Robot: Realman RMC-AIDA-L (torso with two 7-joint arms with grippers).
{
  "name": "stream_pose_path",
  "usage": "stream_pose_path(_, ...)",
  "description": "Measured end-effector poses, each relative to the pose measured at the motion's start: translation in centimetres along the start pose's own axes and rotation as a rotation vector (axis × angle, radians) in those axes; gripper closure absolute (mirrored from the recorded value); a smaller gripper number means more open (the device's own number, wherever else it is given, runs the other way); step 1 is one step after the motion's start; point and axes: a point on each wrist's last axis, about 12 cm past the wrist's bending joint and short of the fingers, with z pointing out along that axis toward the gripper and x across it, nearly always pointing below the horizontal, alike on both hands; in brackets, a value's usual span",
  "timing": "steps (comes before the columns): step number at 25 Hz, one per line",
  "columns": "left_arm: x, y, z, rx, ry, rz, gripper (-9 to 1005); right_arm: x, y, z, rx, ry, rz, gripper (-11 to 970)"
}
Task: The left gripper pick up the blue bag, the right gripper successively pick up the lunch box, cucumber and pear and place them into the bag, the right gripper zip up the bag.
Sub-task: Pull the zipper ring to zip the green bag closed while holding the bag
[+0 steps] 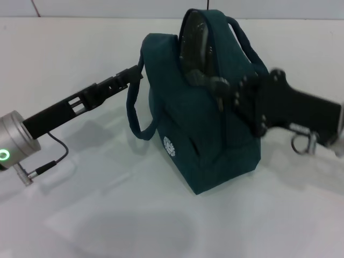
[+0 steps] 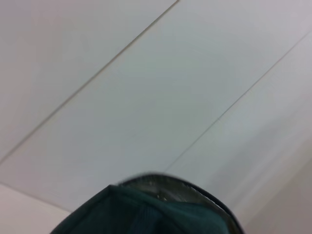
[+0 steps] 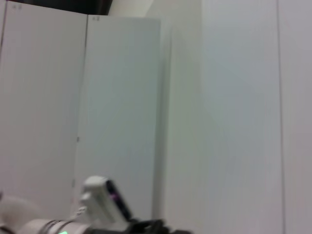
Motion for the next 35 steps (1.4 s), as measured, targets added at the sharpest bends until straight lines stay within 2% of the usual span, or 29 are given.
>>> stream_pose_path(4,-0.1,0.0,-0.4,-0.010,-0.021,0.038,143,-1.1,-1.7,2.0,0.023,-0.015,-0.048,938)
stream_pose_path(8,0.0,0.0,-1.3,-0.021,-0.019,0.049,115,-2.2,-2.9,4.5,-0.007,-0.017,-0.085,937)
stream_pose_path(15,0.0,-0.2,-4.4,-0.085,-0.091,0.094,113,-2.9,-1.7,6.7,-0.129,-0.018,-0.124,935)
stream_pose_path(19,0.0,-0.4,-5.0,-0.086,-0.114,0.102,117,-3.0,-1.1,7.3,-0.162,-0.026,-0.125,933)
stream_pose_path(26,0.8,-0.7,-5.0,-0.060,-0.057,0.095,123,-2.6,-1.0,6.7,-0.119,-0.043,-0.101,931)
stream_pose_path(31,0.7,-1.5,-6.3,-0.047,-0.054,0.144,127,-2.5,-1.3,6.3,-0.089,-0.048,-0.097,929)
stream_pose_path(35,0.5,-2.0,-7.0,-0.039,-0.075,0.166,130,-2.8,-1.5,7.3,-0.115,-0.044,-0.114,928)
